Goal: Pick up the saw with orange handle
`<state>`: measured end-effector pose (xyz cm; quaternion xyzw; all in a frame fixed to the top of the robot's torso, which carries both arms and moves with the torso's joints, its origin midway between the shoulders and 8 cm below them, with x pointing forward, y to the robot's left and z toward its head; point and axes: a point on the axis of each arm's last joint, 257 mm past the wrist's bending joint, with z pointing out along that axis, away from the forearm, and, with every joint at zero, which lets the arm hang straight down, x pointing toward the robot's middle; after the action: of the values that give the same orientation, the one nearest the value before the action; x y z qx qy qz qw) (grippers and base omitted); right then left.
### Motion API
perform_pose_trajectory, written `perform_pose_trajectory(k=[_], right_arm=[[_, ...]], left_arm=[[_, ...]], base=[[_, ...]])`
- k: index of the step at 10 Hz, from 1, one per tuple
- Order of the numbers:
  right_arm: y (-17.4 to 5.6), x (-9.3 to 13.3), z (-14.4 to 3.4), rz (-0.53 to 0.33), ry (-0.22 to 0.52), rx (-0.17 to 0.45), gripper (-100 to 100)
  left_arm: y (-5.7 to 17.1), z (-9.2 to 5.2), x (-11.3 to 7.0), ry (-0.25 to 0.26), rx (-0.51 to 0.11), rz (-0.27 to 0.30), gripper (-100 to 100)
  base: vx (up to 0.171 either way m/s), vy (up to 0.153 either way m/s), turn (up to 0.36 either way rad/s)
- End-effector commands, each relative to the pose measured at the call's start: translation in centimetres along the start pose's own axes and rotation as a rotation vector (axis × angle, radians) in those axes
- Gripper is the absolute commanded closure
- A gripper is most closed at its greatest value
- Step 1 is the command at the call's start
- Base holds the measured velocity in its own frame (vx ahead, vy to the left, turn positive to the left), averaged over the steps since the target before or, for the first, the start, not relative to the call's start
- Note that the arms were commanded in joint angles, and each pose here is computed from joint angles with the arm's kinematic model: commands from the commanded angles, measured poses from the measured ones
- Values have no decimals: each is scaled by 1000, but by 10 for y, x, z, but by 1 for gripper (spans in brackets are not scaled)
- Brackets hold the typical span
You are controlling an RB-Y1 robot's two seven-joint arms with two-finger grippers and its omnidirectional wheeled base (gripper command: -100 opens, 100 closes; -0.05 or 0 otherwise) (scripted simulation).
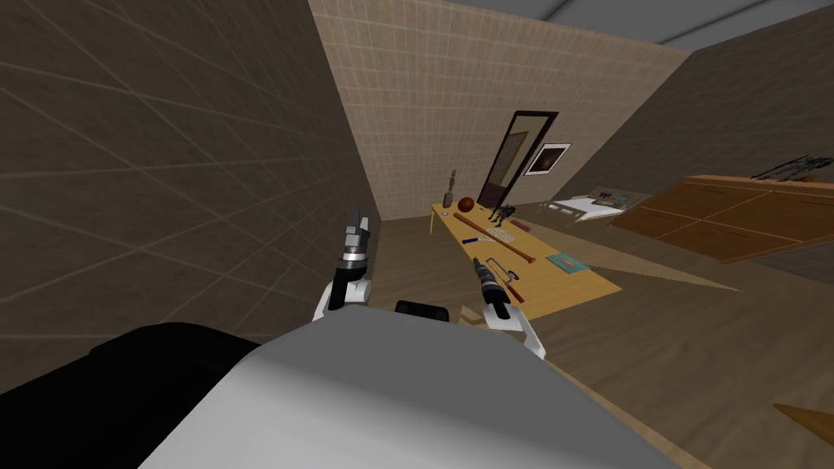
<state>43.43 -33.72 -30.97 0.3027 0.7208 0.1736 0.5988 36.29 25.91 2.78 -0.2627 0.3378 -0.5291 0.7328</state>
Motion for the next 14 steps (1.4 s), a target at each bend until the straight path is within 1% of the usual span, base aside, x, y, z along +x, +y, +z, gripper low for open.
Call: perform_pose_trajectory(k=[1, 2, 3, 4, 5, 6, 7, 8, 9, 10, 11, 12, 13, 14], right_arm=[[-26, 7, 4, -82, 28, 67, -100], [-41, 10, 7, -144, 45, 108, -100], [-52, 14, 5, -157, 56, 136, -100], [-52, 14, 5, -157, 56, 136, -100], [-70, 16, 7, -231, 74, 187, -100], [-77, 21, 6, -233, 84, 199, -100], [-101, 25, 5, -310, 111, 259, -100], [-102, 26, 5, -310, 114, 262, -100], [-121, 25, 4, -387, 132, 313, -100], [-128, 29, 2, -388, 144, 326, -100], [-143, 25, 2, -465, 157, 369, -100], [-154, 32, -3, -467, 176, 389, -100], [-178, 32, -8, -546, 207, 449, -100], [-179, 32, -8, -547, 209, 452, -100]], left_arm=[[0, 0, 0, 0, 0, 0, 0], [0, 0, 0, 0, 0, 0, 0], [0, 0, 0, 0, 0, 0, 0], [0, 0, 0, 0, 0, 0, 0], [0, 0, 0, 0, 0, 0, 0], [0, 0, 0, 0, 0, 0, 0], [0, 0, 0, 0, 0, 0, 0], [0, 0, 0, 0, 0, 0, 0], [0, 0, 0, 0, 0, 0, 0], [0, 0, 0, 0, 0, 0, 0], [0, 0, 0, 0, 0, 0, 0], [0, 0, 0, 0, 0, 0, 0], [0, 0, 0, 0, 0, 0, 0], [0, 0, 0, 0, 0, 0, 0]], base=[[-2, 50, 61], [-6, 76, 72], [-5, 71, 21], [3, 33, -10], [19, 39, 50], [13, 36, 34], [14, 42, 67], [14, 36, 22], [23, 45, 49], [19, 39, 28], [27, 41, 61], [27, 31, 31], [38, 32, 56], [32, 22, 32]])
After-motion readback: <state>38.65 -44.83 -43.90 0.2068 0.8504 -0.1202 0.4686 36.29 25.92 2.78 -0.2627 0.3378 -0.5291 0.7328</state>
